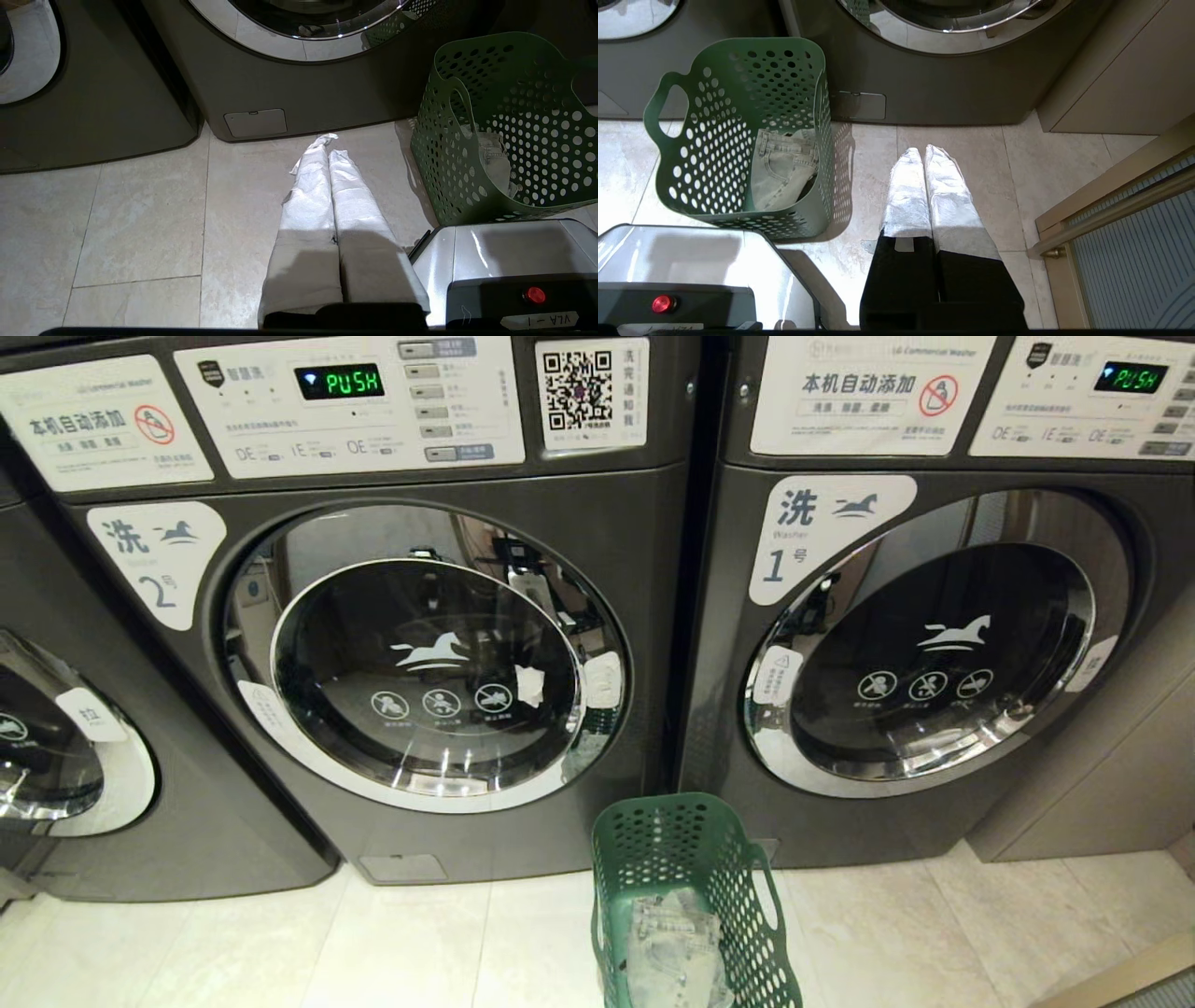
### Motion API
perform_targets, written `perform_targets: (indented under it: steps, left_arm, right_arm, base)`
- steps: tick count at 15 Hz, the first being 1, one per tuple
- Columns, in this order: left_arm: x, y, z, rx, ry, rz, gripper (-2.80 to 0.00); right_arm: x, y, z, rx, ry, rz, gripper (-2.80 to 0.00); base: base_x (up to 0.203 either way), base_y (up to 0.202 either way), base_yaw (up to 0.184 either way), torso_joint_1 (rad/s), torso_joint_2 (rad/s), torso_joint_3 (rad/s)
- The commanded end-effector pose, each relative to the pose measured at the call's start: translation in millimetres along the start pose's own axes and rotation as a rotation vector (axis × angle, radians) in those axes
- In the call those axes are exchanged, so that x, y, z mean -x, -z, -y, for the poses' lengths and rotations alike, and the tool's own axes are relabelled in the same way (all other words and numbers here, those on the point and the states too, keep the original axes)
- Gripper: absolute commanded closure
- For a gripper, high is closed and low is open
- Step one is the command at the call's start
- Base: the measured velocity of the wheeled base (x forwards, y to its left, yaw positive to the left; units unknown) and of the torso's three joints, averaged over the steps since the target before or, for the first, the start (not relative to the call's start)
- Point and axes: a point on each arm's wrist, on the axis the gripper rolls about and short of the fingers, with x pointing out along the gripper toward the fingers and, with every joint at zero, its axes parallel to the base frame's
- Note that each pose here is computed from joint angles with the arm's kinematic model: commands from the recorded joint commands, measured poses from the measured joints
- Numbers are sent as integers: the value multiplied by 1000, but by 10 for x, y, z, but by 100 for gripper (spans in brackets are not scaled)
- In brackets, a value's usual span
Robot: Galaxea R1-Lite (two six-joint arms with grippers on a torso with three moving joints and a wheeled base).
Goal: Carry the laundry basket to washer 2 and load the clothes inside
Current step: Open the lid of the washing machine
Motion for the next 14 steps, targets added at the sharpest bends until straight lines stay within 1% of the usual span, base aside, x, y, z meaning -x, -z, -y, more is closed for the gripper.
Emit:
perform_targets:
  steps: [1, 5, 14]
  left_arm:
    - [0, 2, 0, 0, 1, -2, 0]
    - [-2, 5, 1, -2, 2, -2, 0]
    - [-2, 6, 1, 1, 1, -3, 0]
  right_arm:
    - [-1, 1, 0, 2, 0, -3, 0]
    - [-1, 1, 0, 0, 1, -3, 0]
    - [-1, 1, 0, 0, 2, -3, 0]
  base:
    - [0, 0, 0, 6, 5, 208]
    - [0, 0, 0, 3, 6, 182]
    - [0, 0, 0, 0, 0, 14]
